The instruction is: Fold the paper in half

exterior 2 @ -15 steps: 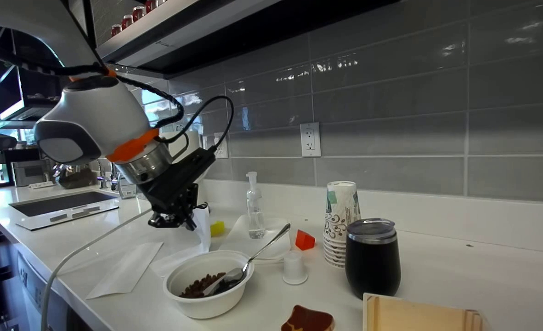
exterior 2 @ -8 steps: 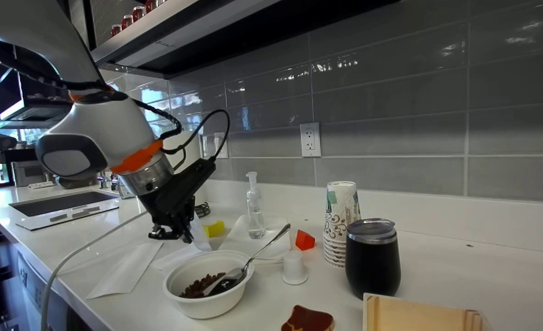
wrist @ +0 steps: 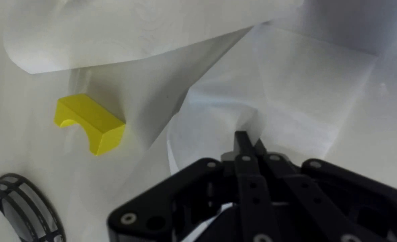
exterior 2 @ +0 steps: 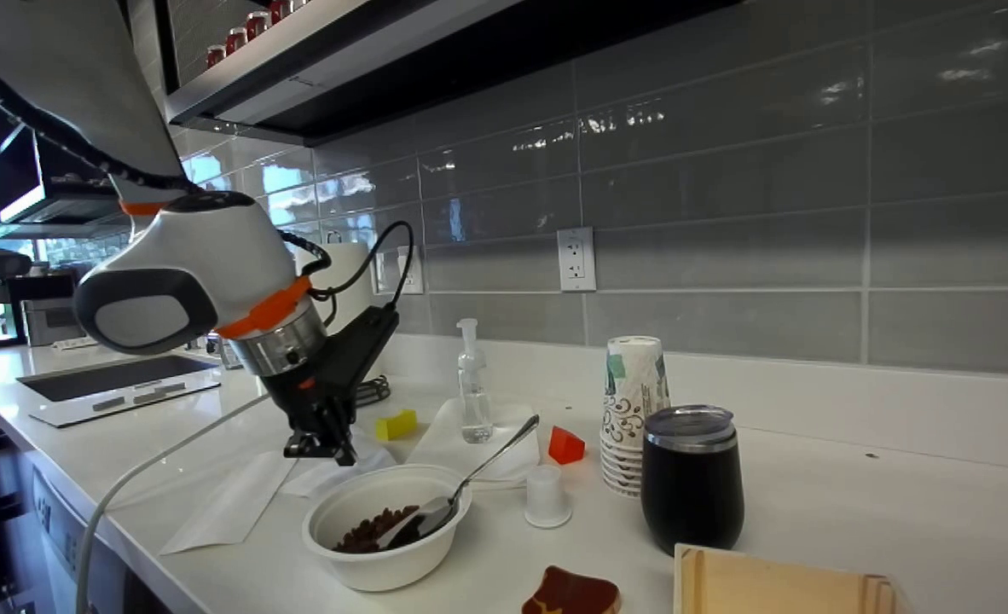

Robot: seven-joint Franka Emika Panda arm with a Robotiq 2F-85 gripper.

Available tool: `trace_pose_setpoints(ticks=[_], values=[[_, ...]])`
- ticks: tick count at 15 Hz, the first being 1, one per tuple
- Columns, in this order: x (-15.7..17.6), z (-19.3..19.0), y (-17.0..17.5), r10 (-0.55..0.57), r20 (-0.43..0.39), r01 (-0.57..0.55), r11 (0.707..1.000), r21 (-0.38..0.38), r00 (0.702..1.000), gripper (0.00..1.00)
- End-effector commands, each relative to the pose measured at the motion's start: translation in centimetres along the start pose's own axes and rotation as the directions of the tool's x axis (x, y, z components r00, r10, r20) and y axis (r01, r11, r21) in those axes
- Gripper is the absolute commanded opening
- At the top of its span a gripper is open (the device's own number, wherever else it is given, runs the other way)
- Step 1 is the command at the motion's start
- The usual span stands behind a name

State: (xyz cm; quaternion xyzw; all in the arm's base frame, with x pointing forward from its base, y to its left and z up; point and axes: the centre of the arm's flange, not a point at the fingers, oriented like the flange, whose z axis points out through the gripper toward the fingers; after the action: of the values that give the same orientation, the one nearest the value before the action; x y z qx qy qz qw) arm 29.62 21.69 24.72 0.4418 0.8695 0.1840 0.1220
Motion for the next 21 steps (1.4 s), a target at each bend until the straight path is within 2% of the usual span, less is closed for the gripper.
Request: trace_pose_setpoints(ticks=[1,5,9,10,11,13,21], values=[[-2.9,-4.1,-5.3,-0.108,0.021,0.108,0.994,0.026,0.994,0.00],[-3.3,-3.0,-5.3,-0.182,0.058,0.179,0.982,0.058,0.982,0.00],[-3.8,-2.8,-5.0,-0.193,0.068,0.188,0.980,0.068,0.979,0.00],[-4.0,-2.9,-4.9,-0.193,0.067,0.189,0.980,0.070,0.979,0.26],[-4.1,-2.9,-4.8,-0.195,0.065,0.190,0.979,0.073,0.979,0.28],[-4.4,-2.9,-4.8,-0.195,0.072,0.190,0.979,0.076,0.978,0.40],[-5.2,-3.1,-4.4,-0.188,0.093,0.181,0.980,0.078,0.978,0.99]])
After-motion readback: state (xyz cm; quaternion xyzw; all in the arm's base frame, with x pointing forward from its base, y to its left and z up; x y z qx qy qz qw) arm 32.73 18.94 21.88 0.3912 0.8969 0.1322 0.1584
